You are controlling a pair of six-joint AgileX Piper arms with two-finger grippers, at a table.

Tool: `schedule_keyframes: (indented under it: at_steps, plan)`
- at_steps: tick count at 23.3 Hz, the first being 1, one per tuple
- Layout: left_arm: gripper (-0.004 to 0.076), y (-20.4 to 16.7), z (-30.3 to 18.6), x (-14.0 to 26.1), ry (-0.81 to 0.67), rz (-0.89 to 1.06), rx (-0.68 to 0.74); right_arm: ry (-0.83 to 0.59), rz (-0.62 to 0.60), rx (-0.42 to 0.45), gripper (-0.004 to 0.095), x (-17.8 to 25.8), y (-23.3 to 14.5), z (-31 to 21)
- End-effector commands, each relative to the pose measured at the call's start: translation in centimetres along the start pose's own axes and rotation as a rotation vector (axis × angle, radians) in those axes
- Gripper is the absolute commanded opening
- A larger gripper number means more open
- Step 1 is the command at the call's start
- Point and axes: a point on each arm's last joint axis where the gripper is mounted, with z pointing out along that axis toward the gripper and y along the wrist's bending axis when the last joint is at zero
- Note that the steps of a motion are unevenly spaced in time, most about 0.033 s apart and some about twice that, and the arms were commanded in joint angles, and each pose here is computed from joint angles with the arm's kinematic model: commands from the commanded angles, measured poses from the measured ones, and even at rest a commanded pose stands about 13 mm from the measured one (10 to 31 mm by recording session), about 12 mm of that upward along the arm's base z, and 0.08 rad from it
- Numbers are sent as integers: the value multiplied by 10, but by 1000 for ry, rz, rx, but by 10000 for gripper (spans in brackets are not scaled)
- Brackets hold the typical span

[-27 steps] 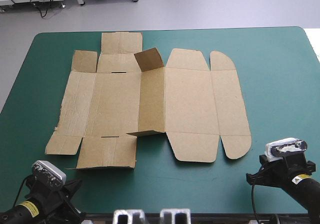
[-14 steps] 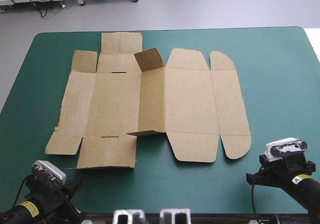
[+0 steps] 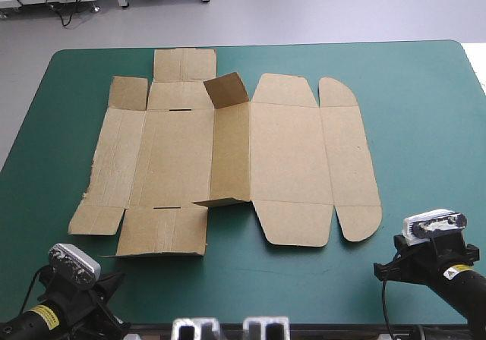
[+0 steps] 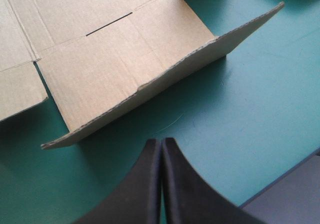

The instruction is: Fold the box

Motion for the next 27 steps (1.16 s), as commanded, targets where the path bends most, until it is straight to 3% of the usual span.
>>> schedule_keyframes:
  at_steps: [1, 6, 11, 14, 16, 22, 27]
  plan:
    - [-10, 0, -8, -15, -93, 2, -8, -67, -5, 7, -24, -10, 0, -4]
    - [-10, 1, -37, -47, -183, 27, -28, -72, -5, 10, -24, -11, -1, -4]
    - [-10, 15, -46, -107, -255, 136, -102, -72, -5, 10, -24, -11, -1, -4]
    - [-10, 38, -39, -145, -357, 261, -314, -69, -12, 18, -24, -10, -1, -4]
    - [-10, 53, -30, -159, -381, 244, -448, -62, -23, 31, -24, -10, -2, -4]
    - [-4, 94, -20, -165, -258, 126, -845, -61, -26, 34, -24, -10, -3, -4]
    - [15, 108, -13, -163, -179, 103, -926, -63, -47, 64, -24, -10, -5, -4]
